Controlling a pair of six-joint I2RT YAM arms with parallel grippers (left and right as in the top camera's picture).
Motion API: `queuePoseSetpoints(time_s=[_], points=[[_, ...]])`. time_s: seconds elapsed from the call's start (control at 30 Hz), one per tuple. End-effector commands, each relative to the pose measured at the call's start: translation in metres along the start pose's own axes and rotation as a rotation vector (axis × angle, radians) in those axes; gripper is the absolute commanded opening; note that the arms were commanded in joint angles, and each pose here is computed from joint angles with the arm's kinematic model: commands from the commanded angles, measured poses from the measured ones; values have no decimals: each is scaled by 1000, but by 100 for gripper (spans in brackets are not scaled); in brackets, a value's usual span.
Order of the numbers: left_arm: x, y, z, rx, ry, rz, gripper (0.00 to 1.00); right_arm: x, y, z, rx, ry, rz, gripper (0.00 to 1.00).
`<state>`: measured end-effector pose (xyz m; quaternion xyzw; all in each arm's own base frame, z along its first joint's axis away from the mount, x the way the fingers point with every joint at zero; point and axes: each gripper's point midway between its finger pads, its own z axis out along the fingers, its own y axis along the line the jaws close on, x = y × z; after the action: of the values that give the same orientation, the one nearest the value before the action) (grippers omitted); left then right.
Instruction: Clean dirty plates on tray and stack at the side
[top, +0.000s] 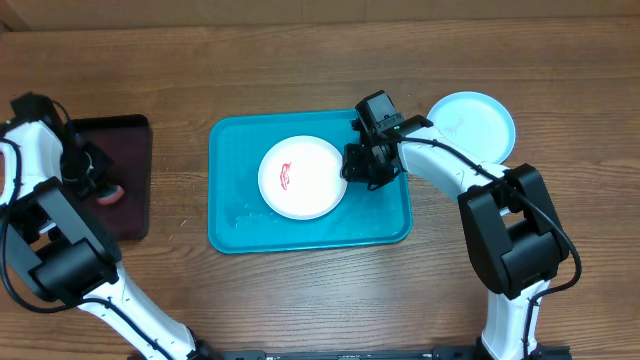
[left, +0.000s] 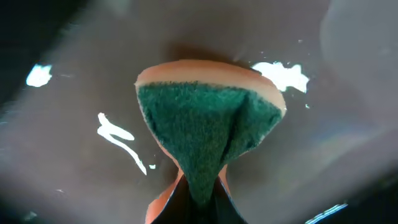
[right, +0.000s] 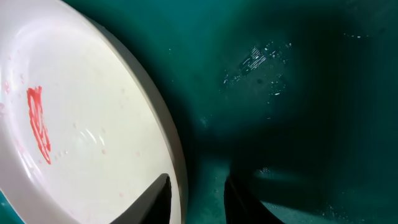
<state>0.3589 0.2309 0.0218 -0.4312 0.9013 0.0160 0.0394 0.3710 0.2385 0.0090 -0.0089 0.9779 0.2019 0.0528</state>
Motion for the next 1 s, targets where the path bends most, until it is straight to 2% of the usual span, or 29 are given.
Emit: queuePoseSetpoints(time_s=[0.0,0.1,0.3,0.53,0.77,0.97], points=[[13,-17,6,93,19,28,4,4,-13,6,62,9,-2,31],[15,-21,14,122,16,29,4,5,-14,6,65,11,-2,30],[5,-11,6,71,-9,22,5,4,-14,6,65,7,-2,30],[-13,-10,-58,79,-25,7,4,4,-14,6,65,7,-2,30],[-30,-17,-117,121,-109,11,4,4,-14,6,65,7,-3,31],[-16,-2,-84,25,-42,52,4,2,-13,6,60,-3,-6,31]])
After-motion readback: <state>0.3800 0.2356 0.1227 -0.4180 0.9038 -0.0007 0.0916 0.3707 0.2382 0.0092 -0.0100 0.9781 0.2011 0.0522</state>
